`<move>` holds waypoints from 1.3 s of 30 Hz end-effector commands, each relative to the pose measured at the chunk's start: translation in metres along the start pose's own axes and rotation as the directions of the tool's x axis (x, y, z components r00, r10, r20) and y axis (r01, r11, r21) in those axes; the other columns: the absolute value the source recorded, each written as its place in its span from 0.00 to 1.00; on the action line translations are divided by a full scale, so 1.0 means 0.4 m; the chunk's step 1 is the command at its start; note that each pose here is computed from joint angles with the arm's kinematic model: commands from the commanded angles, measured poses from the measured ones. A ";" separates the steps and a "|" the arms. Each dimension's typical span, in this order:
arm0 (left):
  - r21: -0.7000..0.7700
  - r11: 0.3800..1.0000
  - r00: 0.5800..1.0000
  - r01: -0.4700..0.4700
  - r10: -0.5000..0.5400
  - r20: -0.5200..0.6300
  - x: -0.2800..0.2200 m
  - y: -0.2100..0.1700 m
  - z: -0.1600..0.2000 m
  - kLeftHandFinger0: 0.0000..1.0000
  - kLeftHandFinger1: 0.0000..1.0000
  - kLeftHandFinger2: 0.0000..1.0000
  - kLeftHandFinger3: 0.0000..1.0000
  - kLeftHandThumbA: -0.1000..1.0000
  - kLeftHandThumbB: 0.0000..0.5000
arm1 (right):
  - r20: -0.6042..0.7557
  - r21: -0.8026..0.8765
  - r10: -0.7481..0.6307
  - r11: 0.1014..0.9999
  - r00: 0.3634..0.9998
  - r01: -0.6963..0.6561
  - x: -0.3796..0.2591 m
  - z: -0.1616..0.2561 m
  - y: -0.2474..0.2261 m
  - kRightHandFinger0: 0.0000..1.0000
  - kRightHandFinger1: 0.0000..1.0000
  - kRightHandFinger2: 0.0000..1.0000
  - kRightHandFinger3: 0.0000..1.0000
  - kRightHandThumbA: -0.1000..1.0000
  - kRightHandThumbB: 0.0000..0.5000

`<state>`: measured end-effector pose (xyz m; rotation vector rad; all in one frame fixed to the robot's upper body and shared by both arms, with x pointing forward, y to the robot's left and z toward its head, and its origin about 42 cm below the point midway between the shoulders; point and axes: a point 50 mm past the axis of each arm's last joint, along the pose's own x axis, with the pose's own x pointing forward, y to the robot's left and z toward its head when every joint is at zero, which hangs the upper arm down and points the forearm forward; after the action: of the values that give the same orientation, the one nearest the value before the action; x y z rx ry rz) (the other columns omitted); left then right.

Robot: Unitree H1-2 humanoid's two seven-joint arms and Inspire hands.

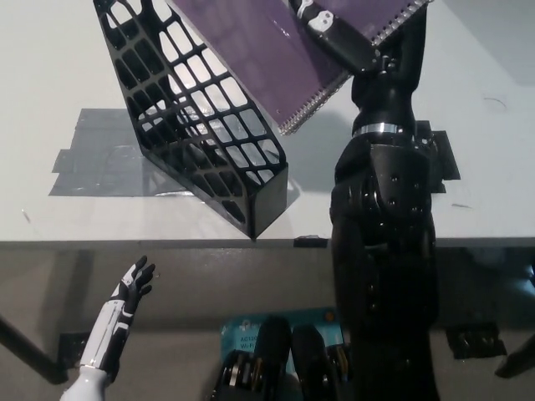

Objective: A person hands a notebook to the robot and the robot grabs it with its right hand and places it in the magazine stand kept in the centre of the desk infront of it.

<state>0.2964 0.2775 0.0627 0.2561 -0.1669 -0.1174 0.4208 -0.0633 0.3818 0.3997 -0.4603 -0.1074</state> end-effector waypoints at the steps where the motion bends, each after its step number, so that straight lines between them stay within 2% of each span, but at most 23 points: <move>1: 0.028 1.000 0.998 0.005 -0.007 0.068 0.015 0.018 0.026 1.00 1.00 1.00 1.00 1.00 1.00 | 0.222 0.142 0.058 0.986 0.973 -0.091 -0.005 0.139 0.107 0.00 0.00 0.00 0.00 0.79 0.00; 7: 0.041 0.999 0.998 0.005 -0.008 0.058 0.000 0.016 0.021 1.00 1.00 1.00 1.00 1.00 1.00 | 0.304 0.168 0.069 0.978 0.950 -0.124 -0.041 0.202 0.106 0.00 0.00 0.00 0.00 0.76 0.00; 12: 0.043 0.999 0.999 0.007 -0.009 0.049 -0.012 0.011 0.017 1.00 1.00 1.00 1.00 1.00 1.00 | 0.354 0.181 0.070 0.973 0.933 -0.141 -0.081 0.262 0.100 0.00 0.00 0.00 0.00 0.79 0.00; 18: 0.038 0.999 0.998 0.009 -0.011 0.055 0.005 0.008 0.019 0.99 1.00 1.00 1.00 1.00 1.00 | 0.383 0.192 0.087 0.966 0.920 -0.171 -0.094 0.289 0.108 0.00 0.00 0.00 0.00 0.79 0.00; 28: 0.056 0.998 0.998 0.022 -0.025 0.060 0.009 0.015 0.023 1.00 1.00 1.00 1.00 1.00 1.00 | 0.347 0.163 0.098 0.973 0.933 -0.163 -0.102 0.243 0.113 0.00 0.00 0.00 0.00 0.78 0.00; 36: 0.061 0.998 0.998 0.023 -0.027 0.065 0.023 0.016 0.026 1.00 1.00 1.00 1.00 1.00 1.00 | 0.286 0.121 0.110 0.981 0.952 -0.150 -0.094 0.187 0.136 0.00 0.00 0.00 0.00 0.82 0.00; 39: 0.070 0.997 0.998 0.026 -0.030 0.063 0.024 0.018 0.029 1.00 1.00 1.00 1.00 1.00 1.00 | 0.266 0.119 0.114 0.982 0.957 -0.150 -0.090 0.166 0.143 0.00 0.00 0.00 0.00 0.80 0.00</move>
<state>0.2987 0.2773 0.0652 0.2912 -0.1736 -0.1306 0.3699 -0.0463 0.4254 0.4233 -0.6716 -0.0322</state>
